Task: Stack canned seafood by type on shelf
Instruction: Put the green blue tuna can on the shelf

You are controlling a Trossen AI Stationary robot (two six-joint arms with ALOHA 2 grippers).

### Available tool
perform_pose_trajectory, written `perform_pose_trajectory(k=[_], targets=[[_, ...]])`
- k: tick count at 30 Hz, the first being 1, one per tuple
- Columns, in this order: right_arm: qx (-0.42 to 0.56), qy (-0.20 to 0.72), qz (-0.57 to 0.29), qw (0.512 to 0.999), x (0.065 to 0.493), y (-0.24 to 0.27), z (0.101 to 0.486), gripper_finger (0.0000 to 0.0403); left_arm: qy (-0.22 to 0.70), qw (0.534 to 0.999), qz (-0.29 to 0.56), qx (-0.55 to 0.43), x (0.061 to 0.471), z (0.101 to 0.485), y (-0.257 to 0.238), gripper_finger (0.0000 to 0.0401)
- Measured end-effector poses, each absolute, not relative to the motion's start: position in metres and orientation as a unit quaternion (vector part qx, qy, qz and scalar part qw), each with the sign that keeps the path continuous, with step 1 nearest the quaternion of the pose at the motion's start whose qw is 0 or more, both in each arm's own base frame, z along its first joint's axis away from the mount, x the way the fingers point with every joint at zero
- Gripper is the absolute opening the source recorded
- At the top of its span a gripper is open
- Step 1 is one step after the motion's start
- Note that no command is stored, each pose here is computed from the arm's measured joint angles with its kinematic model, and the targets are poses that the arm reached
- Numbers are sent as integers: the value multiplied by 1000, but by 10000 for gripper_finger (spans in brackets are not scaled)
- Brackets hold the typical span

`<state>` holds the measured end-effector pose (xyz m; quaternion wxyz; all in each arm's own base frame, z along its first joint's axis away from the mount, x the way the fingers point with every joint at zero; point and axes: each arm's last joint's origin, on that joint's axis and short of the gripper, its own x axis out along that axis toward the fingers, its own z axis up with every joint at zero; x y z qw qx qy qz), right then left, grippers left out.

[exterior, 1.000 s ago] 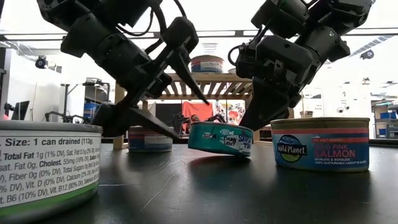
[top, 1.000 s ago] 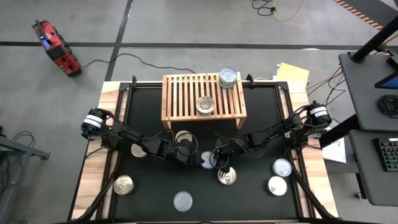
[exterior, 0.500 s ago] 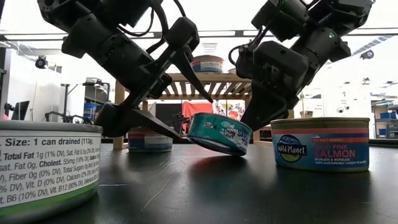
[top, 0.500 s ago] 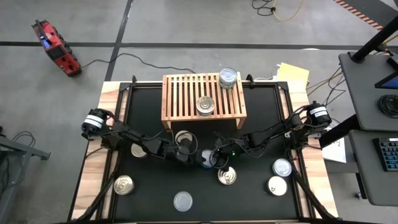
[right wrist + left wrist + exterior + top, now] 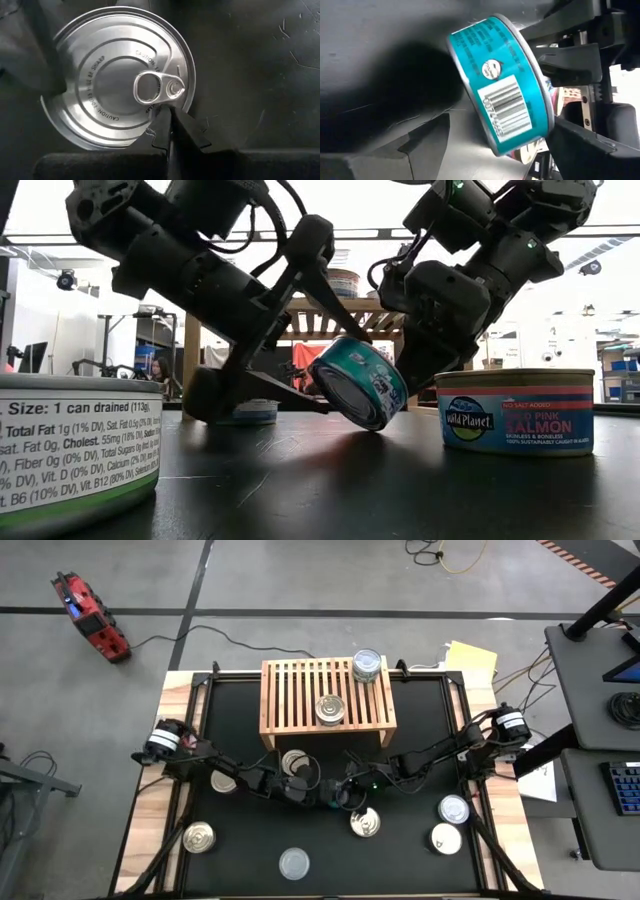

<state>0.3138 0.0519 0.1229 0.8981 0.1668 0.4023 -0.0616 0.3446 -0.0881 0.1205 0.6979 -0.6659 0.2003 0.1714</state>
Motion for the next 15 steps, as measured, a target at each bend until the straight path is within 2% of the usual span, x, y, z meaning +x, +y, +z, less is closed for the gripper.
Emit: perform_pose_trajectory(k=[10,15], targets=[[168,402,-60,898,313,52,122,12,207,706,175,-654,354,118,-90,296],[161,414,-58,894,311,54,119,12,223,707,191,-644,356,119,-91,281]])
